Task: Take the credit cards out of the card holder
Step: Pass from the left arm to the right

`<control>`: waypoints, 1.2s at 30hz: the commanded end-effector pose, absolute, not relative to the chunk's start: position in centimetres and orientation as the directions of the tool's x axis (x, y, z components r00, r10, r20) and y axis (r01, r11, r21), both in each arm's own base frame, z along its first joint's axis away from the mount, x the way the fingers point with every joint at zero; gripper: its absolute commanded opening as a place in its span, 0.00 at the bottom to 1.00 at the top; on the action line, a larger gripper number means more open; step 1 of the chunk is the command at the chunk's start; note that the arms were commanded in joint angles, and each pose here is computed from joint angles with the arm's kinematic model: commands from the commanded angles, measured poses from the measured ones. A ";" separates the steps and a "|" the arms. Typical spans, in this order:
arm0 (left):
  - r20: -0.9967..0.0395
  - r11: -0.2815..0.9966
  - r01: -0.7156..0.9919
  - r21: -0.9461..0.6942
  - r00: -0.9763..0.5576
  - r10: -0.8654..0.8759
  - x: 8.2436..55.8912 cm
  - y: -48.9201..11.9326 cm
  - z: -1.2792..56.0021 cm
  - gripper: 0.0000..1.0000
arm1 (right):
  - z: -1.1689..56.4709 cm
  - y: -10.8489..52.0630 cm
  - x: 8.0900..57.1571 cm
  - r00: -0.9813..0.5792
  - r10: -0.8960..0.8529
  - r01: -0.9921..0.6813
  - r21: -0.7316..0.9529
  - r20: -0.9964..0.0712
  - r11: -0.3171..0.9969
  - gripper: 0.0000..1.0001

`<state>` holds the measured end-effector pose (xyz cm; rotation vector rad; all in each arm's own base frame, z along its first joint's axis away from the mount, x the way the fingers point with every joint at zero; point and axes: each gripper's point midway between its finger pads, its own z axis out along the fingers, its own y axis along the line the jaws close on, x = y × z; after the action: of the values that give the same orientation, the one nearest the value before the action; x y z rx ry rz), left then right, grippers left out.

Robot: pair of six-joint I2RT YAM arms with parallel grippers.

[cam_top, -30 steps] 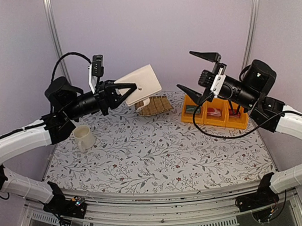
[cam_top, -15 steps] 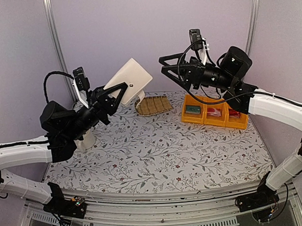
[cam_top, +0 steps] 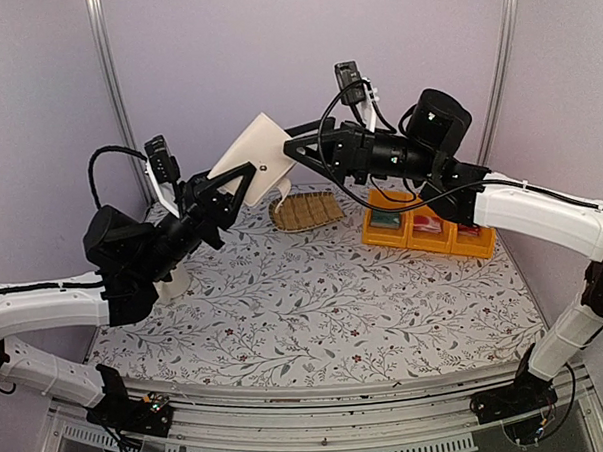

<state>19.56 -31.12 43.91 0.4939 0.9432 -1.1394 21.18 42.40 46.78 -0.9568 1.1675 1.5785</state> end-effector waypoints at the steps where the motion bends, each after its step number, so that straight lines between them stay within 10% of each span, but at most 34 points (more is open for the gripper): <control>1: -0.815 0.371 0.922 -0.109 0.131 -0.564 19.0 -31.0 44.5 0.00 | 46.1 43.4 21.4 -0.295 0.178 -0.952 0.274 -0.939 -0.137 0.69; 7: -0.827 0.379 0.917 -0.121 0.118 -0.549 19.2 -31.1 43.9 0.00 | 45.7 43.9 21.1 -0.295 0.147 -0.947 0.269 -0.944 -0.174 0.02; 36: -0.888 0.410 0.898 -0.160 0.050 -0.457 20.9 -32.7 40.2 0.00 | 45.8 42.2 19.3 -0.215 -0.029 -0.934 0.214 -0.976 -0.288 0.01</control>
<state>20.63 -31.27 42.50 0.4593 0.9973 -1.1074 21.64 43.59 44.12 -1.2297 1.2839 1.5822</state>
